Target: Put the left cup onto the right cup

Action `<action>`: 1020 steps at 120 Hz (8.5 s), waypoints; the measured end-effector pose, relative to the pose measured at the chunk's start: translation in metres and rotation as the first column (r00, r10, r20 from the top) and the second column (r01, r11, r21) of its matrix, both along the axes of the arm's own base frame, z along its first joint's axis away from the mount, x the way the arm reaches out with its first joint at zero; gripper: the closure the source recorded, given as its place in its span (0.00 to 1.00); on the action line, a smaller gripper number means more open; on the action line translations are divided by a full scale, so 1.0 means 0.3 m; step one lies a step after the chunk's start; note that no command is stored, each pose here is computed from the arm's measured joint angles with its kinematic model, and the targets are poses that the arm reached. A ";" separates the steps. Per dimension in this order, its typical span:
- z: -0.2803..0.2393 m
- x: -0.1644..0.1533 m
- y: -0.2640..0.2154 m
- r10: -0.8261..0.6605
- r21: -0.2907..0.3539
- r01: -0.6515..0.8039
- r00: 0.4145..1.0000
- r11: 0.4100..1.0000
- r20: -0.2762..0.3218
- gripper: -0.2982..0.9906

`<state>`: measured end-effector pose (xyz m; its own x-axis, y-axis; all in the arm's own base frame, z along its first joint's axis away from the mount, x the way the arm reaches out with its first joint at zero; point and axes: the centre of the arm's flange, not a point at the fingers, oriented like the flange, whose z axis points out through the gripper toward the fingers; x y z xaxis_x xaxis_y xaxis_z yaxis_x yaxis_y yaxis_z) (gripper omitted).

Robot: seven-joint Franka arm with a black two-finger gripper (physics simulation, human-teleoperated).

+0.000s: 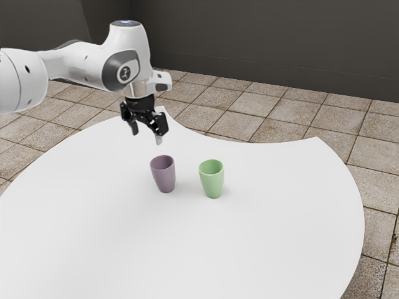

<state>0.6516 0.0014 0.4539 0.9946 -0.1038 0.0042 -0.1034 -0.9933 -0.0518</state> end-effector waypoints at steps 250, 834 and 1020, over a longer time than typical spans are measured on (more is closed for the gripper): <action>-0.294 0.098 -0.076 -0.008 -0.035 0.008 1.000 0.999 -0.008 0.23; -0.251 0.143 -0.088 -0.027 -0.005 0.028 0.999 1.000 0.046 0.84; -0.045 0.138 -0.390 -0.011 0.021 0.010 0.999 1.000 0.042 0.84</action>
<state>0.6930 -0.1156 0.4404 0.9924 -0.1145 0.0440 -0.1109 -0.9909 -0.0766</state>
